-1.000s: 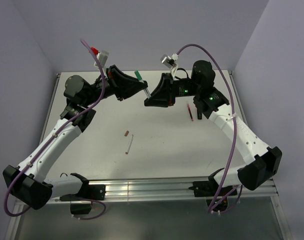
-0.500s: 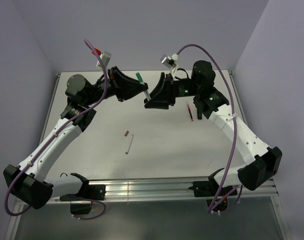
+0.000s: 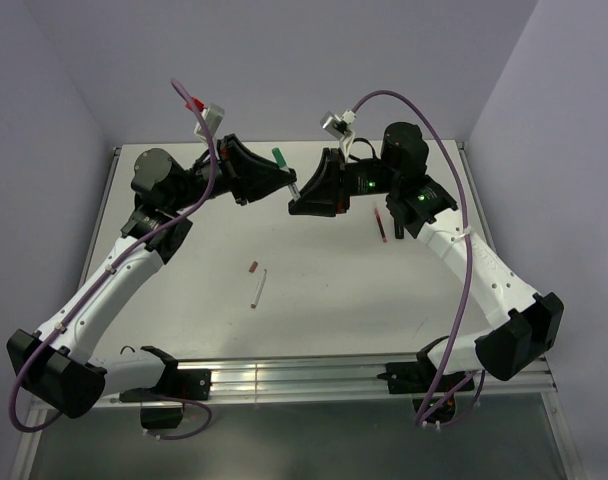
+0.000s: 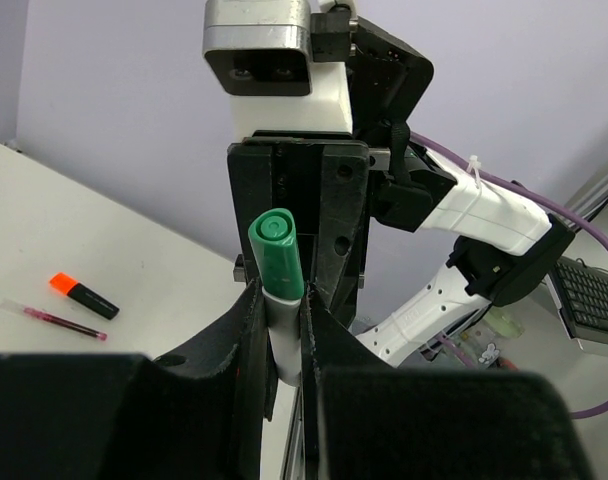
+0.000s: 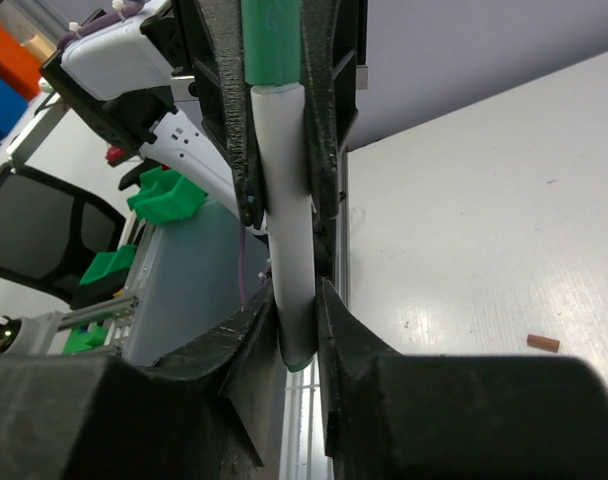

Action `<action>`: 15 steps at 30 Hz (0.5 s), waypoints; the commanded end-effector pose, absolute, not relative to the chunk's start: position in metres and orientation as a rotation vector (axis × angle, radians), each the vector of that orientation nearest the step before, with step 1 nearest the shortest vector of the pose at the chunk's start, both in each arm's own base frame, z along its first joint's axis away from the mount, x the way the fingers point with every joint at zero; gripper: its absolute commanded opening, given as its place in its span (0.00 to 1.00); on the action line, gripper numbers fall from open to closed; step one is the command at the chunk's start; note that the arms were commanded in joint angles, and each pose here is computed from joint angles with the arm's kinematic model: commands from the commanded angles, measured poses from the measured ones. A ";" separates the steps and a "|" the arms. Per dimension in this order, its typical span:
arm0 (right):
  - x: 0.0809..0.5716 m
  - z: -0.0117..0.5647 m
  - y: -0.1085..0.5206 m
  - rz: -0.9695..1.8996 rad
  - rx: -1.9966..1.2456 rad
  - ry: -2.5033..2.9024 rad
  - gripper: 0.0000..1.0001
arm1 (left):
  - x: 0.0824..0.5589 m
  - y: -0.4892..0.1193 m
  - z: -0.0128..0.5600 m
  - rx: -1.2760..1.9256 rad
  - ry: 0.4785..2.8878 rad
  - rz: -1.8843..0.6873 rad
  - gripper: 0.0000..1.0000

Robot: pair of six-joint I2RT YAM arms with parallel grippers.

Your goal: Insert the pens into the pen caps

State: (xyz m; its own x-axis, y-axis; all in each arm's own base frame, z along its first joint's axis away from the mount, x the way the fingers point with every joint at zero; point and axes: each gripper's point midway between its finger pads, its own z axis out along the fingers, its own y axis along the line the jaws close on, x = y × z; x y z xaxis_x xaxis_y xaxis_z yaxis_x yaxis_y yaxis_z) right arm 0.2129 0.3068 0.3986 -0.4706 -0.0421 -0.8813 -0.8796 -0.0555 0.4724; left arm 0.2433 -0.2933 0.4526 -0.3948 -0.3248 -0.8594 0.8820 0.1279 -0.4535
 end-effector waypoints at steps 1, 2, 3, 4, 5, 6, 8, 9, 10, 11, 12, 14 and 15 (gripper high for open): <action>0.200 0.414 0.300 1.581 -1.056 1.479 0.26 | 0.245 -0.289 0.463 0.623 1.328 -1.453 0.00; 0.200 0.414 0.300 1.580 -1.056 1.480 0.22 | 0.245 -0.290 0.463 0.624 1.328 -1.454 0.00; 0.199 0.414 0.300 1.582 -1.057 1.482 0.18 | 0.245 -0.290 0.463 0.626 1.327 -1.454 0.00; 0.200 0.414 0.300 1.582 -1.059 1.479 0.10 | 0.246 -0.290 0.462 0.629 1.329 -1.453 0.00; 0.200 0.414 0.300 1.582 -1.059 1.481 0.05 | 0.247 -0.291 0.462 0.629 1.330 -1.452 0.00; 0.200 0.414 0.300 1.581 -1.060 1.479 0.01 | 0.246 -0.291 0.463 0.632 1.327 -1.452 0.01; 0.199 0.416 0.300 1.579 -1.064 1.471 0.00 | 0.248 -0.291 0.463 0.632 1.327 -1.452 0.09; 0.199 0.417 0.300 1.582 -1.066 1.470 0.00 | 0.248 -0.292 0.462 0.630 1.329 -1.453 0.11; 0.198 0.418 0.300 1.581 -1.069 1.467 0.00 | 0.250 -0.292 0.463 0.629 1.329 -1.449 0.14; 0.197 0.418 0.300 1.582 -1.070 1.464 0.00 | 0.250 -0.292 0.462 0.631 1.335 -1.451 0.21; 0.199 0.419 0.300 1.575 -1.063 1.466 0.00 | 0.250 -0.293 0.462 0.635 1.335 -1.455 0.27; 0.201 0.420 0.300 1.563 -1.048 1.468 0.00 | 0.250 -0.292 0.463 0.628 1.331 -1.457 0.45; 0.203 0.420 0.300 1.557 -1.039 1.470 0.00 | 0.248 -0.290 0.466 0.625 1.320 -1.452 0.48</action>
